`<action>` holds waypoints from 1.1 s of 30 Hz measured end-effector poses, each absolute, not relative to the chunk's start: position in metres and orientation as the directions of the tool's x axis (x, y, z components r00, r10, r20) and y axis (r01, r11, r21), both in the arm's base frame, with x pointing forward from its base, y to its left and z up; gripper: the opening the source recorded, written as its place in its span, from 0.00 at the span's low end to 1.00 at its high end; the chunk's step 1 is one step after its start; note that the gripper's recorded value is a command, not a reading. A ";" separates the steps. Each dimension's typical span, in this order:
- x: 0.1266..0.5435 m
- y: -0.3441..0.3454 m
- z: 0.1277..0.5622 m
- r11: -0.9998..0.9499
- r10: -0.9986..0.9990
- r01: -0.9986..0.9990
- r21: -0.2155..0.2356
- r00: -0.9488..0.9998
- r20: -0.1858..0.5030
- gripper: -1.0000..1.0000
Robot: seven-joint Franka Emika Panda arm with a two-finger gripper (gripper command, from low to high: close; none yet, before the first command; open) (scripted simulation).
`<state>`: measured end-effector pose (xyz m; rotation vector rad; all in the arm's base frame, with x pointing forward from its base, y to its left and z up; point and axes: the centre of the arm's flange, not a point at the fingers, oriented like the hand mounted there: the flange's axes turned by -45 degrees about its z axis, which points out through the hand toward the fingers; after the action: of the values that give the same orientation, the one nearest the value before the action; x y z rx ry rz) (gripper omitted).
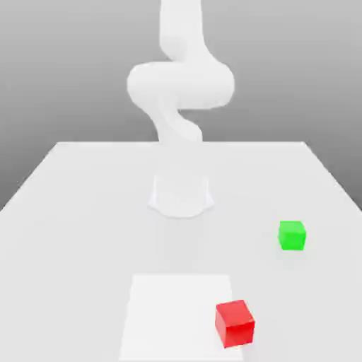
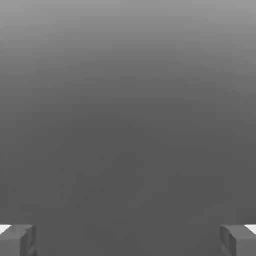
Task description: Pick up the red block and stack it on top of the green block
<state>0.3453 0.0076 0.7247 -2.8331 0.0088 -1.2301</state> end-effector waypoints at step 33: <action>0.452 0.087 0.509 -0.799 0.433 0.566 -0.202 0.775 0.461 0.50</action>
<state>0.4519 0.0868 0.5088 -2.6383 -0.7668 -0.5697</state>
